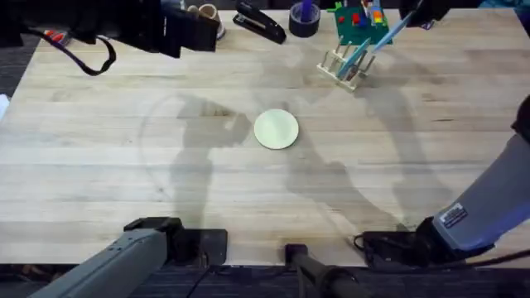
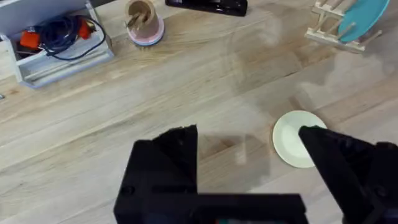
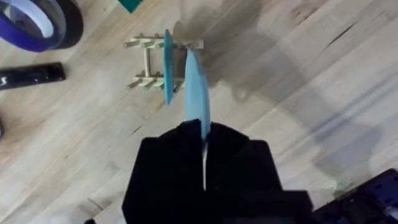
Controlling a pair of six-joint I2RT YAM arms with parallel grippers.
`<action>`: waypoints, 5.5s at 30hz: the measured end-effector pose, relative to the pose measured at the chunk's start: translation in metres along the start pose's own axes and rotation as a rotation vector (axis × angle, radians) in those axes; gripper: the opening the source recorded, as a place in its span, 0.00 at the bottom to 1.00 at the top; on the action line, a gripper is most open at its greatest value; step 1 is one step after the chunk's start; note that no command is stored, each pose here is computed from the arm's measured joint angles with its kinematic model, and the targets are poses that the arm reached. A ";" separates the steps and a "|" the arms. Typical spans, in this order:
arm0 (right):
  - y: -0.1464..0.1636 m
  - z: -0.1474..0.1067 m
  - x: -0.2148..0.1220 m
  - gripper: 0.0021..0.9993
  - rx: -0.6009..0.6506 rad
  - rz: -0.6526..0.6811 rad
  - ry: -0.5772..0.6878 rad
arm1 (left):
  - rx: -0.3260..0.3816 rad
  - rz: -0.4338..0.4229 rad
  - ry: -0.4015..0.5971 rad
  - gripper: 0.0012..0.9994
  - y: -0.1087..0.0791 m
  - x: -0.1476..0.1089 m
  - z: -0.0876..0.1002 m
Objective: Pick up the plates from the table one by one and place each into a slot on the dish rack.
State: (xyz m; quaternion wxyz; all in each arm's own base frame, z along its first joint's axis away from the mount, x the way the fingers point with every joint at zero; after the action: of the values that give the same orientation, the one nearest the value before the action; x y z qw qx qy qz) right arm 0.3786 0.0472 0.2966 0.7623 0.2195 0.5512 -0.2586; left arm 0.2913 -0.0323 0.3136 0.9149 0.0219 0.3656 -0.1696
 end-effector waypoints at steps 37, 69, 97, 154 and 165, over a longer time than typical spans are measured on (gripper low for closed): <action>0.022 0.008 0.084 0.03 0.006 -0.102 0.109 | -0.001 -0.001 0.003 0.99 0.000 0.000 -0.001; 0.027 0.005 0.105 0.03 -0.001 -0.132 0.139 | -0.001 -0.001 0.004 0.99 0.000 0.000 -0.001; 0.027 0.005 0.105 0.17 -0.001 -0.133 0.139 | -0.001 -0.001 0.004 0.99 0.000 0.000 -0.001; -0.007 0.005 -0.130 0.99 -0.463 0.367 -0.271 | -0.003 -0.001 0.007 0.99 0.000 0.000 -0.001; -0.030 -0.028 -0.111 1.00 -0.600 0.319 -0.145 | -0.017 -0.010 0.051 0.99 -0.002 0.000 -0.011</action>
State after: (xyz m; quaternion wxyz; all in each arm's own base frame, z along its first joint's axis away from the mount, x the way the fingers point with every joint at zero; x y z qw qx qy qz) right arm 0.3103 0.0580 0.3928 0.8609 0.0499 0.5057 0.0225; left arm 0.2834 -0.0325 0.3063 0.9047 0.0166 0.3902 -0.1705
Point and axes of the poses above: each hand's point on the last joint's axis, 136 mm out from that joint toward the fingers, its own x axis out along the fingers, its own y axis along the line the jaws close on, z = x × y, the point moved 4 cm from there along -x, back along the fingers, and after that the axes turned 5 degrees about -x, right-handed, at the moved point
